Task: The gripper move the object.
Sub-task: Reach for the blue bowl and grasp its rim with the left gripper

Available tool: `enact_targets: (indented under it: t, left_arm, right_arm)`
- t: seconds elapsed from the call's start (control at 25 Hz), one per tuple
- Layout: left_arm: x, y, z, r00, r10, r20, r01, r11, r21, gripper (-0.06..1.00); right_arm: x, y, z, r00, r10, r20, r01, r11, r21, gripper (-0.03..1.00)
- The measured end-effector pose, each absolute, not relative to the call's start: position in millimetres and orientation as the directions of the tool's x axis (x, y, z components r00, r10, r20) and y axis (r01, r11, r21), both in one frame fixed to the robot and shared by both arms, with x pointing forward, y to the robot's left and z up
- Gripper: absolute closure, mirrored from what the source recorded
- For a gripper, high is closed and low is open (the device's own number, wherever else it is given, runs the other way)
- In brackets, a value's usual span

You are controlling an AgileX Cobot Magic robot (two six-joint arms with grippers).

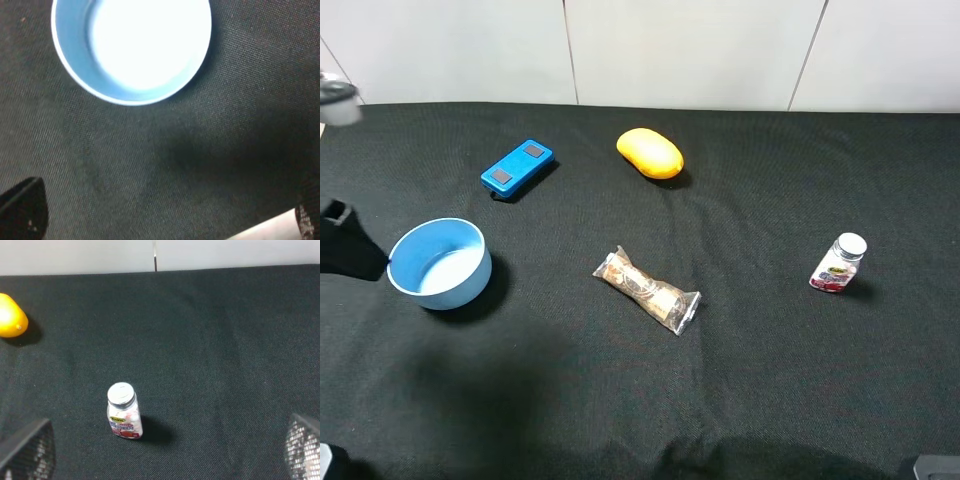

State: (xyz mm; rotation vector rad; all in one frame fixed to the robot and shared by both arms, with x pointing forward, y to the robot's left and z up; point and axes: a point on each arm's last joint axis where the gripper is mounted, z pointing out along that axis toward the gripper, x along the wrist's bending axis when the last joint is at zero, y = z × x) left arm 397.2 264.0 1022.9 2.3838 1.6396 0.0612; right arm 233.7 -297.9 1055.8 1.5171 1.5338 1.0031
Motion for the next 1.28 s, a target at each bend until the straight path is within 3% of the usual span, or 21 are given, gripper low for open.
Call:
enact_targets:
  t: [1.28]
  left_arm:
    - [469,173,897,0.715,0.697,-0.046,0.696,-0.717,-0.034,-0.04]
  right_arm:
    - [234,-298,1056,-0.022,1.000,0.018,0.417,-0.007,0.909,0.27]
